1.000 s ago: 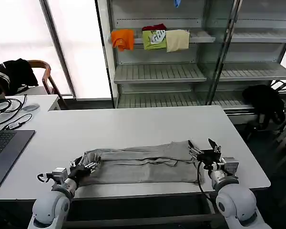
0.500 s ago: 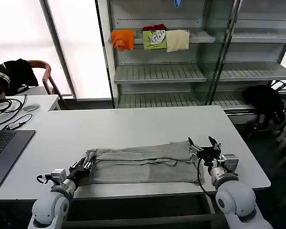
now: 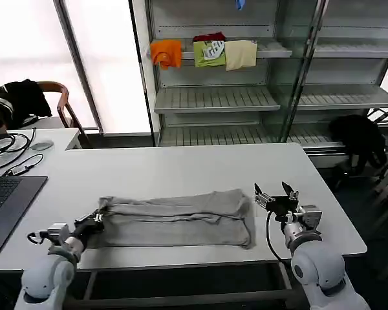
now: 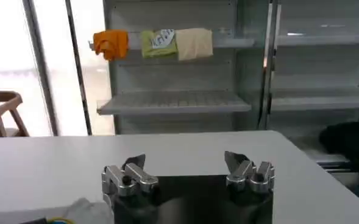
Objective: Fold and organize the clothes.
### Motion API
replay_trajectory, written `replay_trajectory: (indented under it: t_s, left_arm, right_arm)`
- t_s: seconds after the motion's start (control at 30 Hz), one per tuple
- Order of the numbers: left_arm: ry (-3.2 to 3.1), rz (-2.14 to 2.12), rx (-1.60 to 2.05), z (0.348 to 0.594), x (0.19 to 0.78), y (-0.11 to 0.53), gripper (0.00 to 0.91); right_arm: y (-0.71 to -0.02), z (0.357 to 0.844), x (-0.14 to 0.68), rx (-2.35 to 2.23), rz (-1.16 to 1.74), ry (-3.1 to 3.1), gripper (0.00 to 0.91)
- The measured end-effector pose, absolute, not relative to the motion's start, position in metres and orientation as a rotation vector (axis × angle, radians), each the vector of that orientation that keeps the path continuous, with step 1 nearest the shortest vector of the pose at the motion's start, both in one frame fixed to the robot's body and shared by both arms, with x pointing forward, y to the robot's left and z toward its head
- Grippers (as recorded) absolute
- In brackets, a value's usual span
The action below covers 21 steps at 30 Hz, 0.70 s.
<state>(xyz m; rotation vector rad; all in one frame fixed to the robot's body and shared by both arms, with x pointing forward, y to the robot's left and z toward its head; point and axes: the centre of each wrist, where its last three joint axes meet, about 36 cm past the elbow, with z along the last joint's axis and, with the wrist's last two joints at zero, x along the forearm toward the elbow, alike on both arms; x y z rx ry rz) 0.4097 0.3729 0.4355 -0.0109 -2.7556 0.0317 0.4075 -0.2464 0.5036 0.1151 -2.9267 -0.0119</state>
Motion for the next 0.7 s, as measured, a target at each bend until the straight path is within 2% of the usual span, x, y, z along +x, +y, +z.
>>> replay_trajectory:
  t_s: [0.33,0.53,0.7]
  left_arm:
    - [-2.812,-0.169,0.181,0.491,0.407,0.452,0.000]
    - [-2.835,-0.252,0.182,0.510,0.405,0.447,0.000]
    - [-2.836,-0.282,0.101,0.508,0.409,0.416,0.000]
  right_arm:
    - [-0.239,0.506,0.409,0.121,-0.016,-2.935,0.907]
    - [-0.241,0.505,0.407,0.105,0.001,-2.934,0.907]
    - [-0.245,0.505,0.402,0.081,0.010,-2.934,0.907]
